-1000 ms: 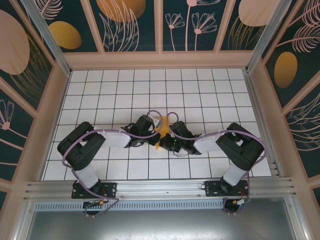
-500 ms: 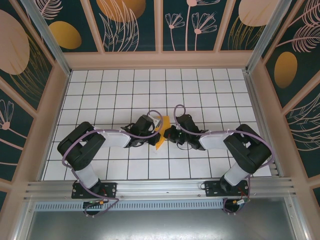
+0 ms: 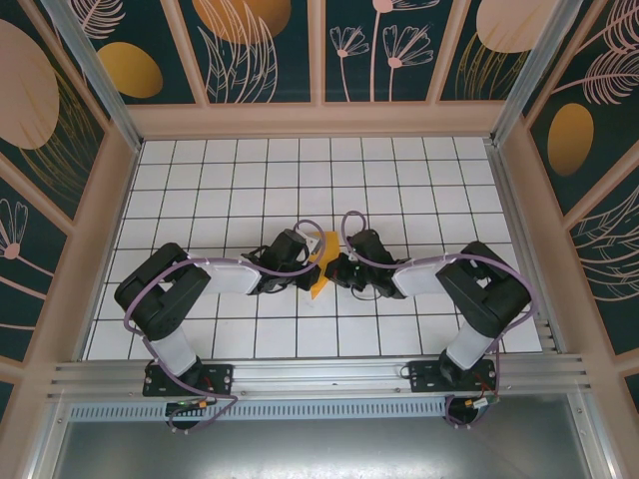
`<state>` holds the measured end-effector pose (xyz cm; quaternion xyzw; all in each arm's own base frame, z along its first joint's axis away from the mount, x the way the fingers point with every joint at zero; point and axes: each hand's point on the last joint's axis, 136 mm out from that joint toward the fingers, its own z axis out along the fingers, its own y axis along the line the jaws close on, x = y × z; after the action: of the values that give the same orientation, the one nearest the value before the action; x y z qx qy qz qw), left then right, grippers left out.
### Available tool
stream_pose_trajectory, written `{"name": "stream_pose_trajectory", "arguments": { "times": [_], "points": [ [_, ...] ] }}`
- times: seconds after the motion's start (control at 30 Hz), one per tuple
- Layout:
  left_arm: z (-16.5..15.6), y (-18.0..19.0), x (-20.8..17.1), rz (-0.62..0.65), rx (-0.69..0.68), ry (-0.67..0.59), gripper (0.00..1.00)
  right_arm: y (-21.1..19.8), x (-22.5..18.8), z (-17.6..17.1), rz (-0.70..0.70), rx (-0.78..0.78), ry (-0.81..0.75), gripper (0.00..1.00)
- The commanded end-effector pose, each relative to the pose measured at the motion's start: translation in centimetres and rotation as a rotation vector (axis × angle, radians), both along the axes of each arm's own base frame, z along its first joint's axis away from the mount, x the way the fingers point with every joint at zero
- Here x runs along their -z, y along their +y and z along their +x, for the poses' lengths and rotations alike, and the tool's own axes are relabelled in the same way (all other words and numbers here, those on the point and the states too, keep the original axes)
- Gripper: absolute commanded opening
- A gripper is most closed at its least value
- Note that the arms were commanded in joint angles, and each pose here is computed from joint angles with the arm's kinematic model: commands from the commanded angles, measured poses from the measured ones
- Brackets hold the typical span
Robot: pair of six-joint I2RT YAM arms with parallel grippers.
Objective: Fold a paper plane with a square sheet of paper (pick it up from the middle)
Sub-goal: Third fold the triangle at the center of the table.
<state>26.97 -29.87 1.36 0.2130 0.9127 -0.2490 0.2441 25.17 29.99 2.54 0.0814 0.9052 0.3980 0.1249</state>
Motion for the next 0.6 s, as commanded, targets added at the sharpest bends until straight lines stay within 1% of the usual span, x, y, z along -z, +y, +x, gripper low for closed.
{"name": "stream_pose_trajectory", "arguments": {
  "times": [0.0, 0.1, 0.17, 0.37, 0.43, 0.57],
  "points": [
    [-1.4, 1.7, 2.7, 0.098, -0.004, 0.067, 0.14, -0.9, 2.4, 0.0, -0.079, 0.008, 0.020, 0.00],
    [-1.3, 1.7, 2.6, 0.093, -0.011, 0.063, 0.14, -0.9, 2.9, -0.2, -0.084, 0.005, 0.033, 0.00],
    [-1.3, 1.7, 2.6, 0.092, -0.009, 0.062, 0.14, -0.7, 2.3, 0.0, -0.072, 0.003, 0.020, 0.00],
    [-1.4, 1.8, 2.8, 0.097, -0.006, 0.066, 0.14, -0.7, -1.3, 1.5, -0.029, 0.007, -0.061, 0.01],
    [-1.4, 1.8, 2.9, 0.100, -0.009, 0.066, 0.14, -1.0, -1.9, 2.1, -0.016, 0.011, -0.073, 0.01],
    [-1.4, 1.8, 2.9, 0.101, -0.007, 0.067, 0.14, -1.5, -1.6, 2.7, -0.010, 0.010, -0.073, 0.01]
  ]
}}
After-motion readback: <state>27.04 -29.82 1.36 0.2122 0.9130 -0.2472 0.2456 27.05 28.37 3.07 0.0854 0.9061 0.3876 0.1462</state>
